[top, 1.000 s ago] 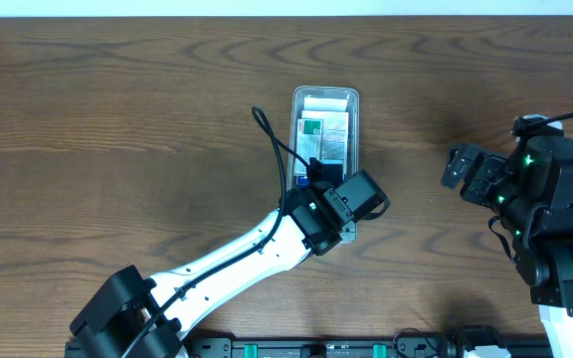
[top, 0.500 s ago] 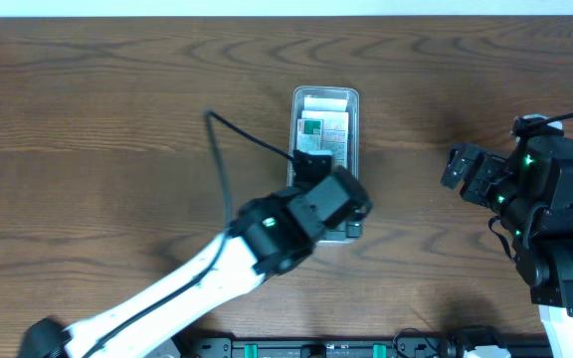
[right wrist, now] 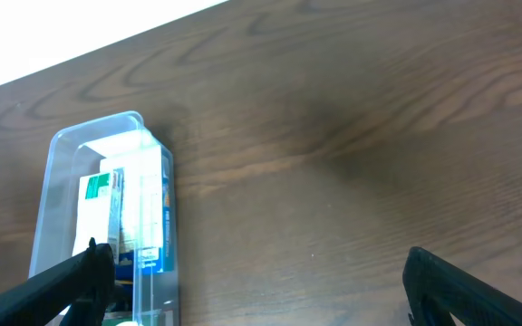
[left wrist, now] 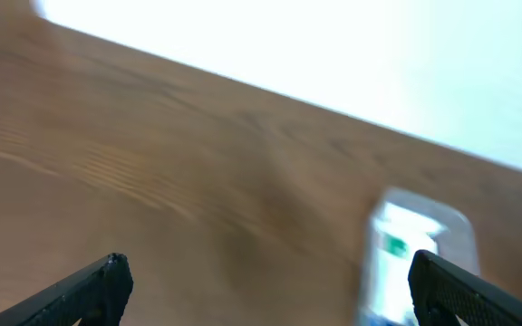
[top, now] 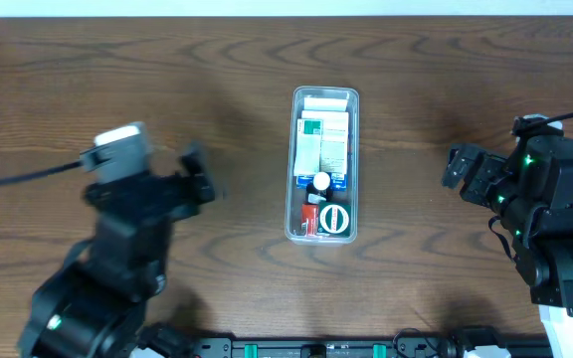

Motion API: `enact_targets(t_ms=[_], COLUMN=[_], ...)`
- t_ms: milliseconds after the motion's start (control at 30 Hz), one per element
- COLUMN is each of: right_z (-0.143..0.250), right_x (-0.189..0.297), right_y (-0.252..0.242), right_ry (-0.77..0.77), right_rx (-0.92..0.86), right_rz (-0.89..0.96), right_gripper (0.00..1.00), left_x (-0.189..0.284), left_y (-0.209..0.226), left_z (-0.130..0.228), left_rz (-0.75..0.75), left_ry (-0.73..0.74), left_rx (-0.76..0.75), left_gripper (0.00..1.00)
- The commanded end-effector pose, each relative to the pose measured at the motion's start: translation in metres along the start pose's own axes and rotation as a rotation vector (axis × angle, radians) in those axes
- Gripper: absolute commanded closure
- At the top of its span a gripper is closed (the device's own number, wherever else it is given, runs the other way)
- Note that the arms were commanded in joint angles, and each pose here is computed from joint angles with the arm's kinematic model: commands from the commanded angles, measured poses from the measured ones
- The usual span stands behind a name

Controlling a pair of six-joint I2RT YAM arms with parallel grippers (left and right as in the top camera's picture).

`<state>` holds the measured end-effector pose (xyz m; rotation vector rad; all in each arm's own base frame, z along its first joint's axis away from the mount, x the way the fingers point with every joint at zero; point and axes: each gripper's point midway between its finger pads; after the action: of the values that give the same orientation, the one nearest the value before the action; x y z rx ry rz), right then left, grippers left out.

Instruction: Pack container

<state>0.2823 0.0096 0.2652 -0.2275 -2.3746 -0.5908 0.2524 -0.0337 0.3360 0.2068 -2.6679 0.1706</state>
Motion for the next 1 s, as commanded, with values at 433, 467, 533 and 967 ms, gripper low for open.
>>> enact_targets(t_ms=[433,467,533,967], right_z=[-0.004,-0.004,-0.004,0.004], right_x=[0.001,0.001,0.001,0.008], right_y=[-0.003,-0.003,-0.003,-0.026], right_ry=[-0.013,-0.013,-0.013,-0.024], right_rx=[-0.005,-0.005,-0.005,0.041], right_rz=[0.013,0.013,0.013,0.11], right_gripper=[0.01,0.01,0.01,0.01], left_x=[0.001,0.001,0.001,0.001], left_y=[0.043,0.043,0.043,0.043], left_z=[0.007,0.007,0.007,0.007], left_rz=[-0.164,-0.164,-0.164,-0.164], left_ry=[0.042,0.042,0.042,0.042], left_rx=[-0.061,-0.061,-0.061,-0.061], left_gripper=[0.02,0.02,0.02,0.02])
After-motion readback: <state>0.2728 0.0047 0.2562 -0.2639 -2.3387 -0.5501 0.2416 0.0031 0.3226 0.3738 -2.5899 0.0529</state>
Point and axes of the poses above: each gripper's point midway between its finger pads, its own x axis back along the fingers, its own y axis along the line the jaws close on, z = x × y, and after that the axes turned 8 degrees about -x, right-handed
